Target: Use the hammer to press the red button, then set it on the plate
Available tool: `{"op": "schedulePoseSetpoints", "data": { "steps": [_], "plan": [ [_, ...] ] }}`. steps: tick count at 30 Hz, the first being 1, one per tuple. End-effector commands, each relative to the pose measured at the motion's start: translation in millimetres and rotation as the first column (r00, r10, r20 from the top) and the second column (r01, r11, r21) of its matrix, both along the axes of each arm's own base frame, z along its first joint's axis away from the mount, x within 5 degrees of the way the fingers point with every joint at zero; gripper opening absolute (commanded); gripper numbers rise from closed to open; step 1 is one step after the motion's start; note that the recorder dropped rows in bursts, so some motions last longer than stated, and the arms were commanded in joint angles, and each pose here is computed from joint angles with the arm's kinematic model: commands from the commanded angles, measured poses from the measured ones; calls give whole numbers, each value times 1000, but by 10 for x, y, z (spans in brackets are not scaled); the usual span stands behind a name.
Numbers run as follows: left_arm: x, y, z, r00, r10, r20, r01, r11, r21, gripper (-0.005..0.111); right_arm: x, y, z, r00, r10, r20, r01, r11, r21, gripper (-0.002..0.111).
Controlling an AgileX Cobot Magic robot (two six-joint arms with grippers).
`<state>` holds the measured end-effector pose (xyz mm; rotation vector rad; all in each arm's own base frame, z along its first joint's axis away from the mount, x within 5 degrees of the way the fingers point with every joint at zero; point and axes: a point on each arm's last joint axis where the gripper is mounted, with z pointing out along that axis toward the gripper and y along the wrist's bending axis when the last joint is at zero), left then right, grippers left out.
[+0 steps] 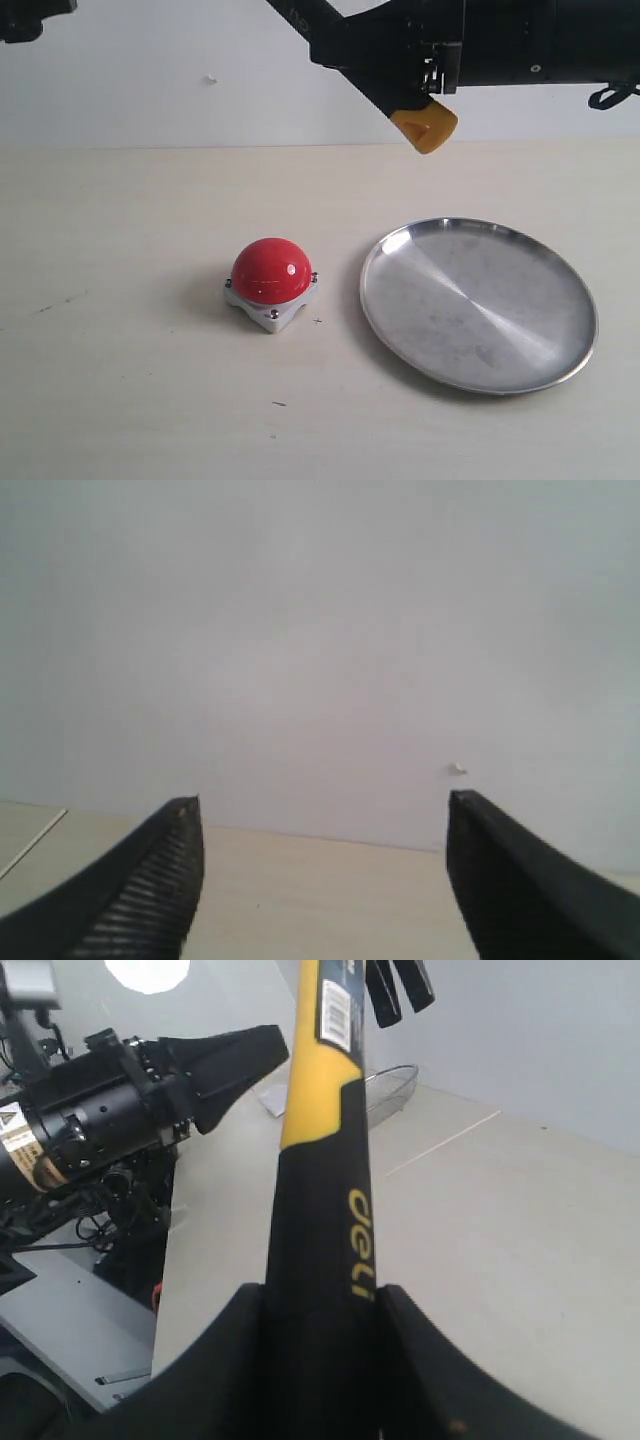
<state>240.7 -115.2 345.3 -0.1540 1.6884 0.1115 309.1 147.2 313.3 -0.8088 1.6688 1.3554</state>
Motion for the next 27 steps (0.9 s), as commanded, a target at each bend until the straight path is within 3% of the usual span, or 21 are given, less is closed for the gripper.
{"op": "schedulePoseSetpoints", "data": {
  "steps": [1, 3, 8, 11, 13, 14, 15, 16, 17, 18, 19, 20, 22, 25, 27],
  "plan": [
    [131, -171, -212, 993, -95, -70, 99, 993, 58, 67, 10, 9, 322, 996, 7, 90, -17, 994, 110, 0],
    [210, -309, -334, 976, -194, -105, 200, 978, 58, 67, 22, 12, 388, 999, 9, 44, -15, 992, 129, 0],
    [488, -424, -581, 945, -260, -199, 269, 963, 17, 74, 44, 16, 534, 999, 17, -29, -12, 987, 163, 0],
    [699, -390, -694, 906, -331, -265, 320, 944, -84, 76, 28, 13, 566, 999, 19, -50, -11, 985, 171, 0],
    [895, -298, -785, 844, -440, -307, 382, 894, -232, 76, -17, 4, 614, 1000, 17, -3, -16, 986, 167, 0],
    [998, -203, -816, 784, -538, -309, 432, 831, -349, 76, -75, -8, 650, 998, 13, 54, -21, 987, 159, 0],
    [1033, -167, -809, 759, -578, -301, 454, 800, -392, 76, -111, -15, 663, 997, 11, 80, -23, 988, 154, 0],
    [1092, -70, -789, 708, -656, -264, 487, 723, -490, 76, -217, -36, 643, 987, 6, 162, -28, 991, 133, 0],
    [1100, -38, -771, 687, -686, -242, 512, 692, -508, 76, -265, -46, 633, 978, 4, 208, -30, 992, 121, 0],
    [1111, 35, -716, 644, -747, -164, 573, 613, -544, 76, -373, -67, 573, 960, 2, 279, -30, 995, 96, 0],
    [1095, 36, -680, 607, -786, -120, 618, 562, -550, 76, -408, -74, 543, 952, 3, 306, -30, 996, 86, 0],
    [1060, 39, -599, 530, -848, -11, 695, 442, -567, 76, -434, -80, 452, 950, 5, 313, -29, 997, 72, 0],
    [998, 18, -494, 416, -900, 132, 791, 287, -540, 76, -395, 41, 312, 962, 43, 270, -63, 996, 63, 0],
    [884, -36, -430, 229, -942, 246, 902, 110, -418, 76, -341, 193, 167, 971, 89, 223, -104, 993, 56, 0],
    [941, -36, -509, 238, -939, 249, 907, 123, -402, 76, -292, 207, 271, 973, 86, 213, -104, 992, 73, 0]
  ]
}}
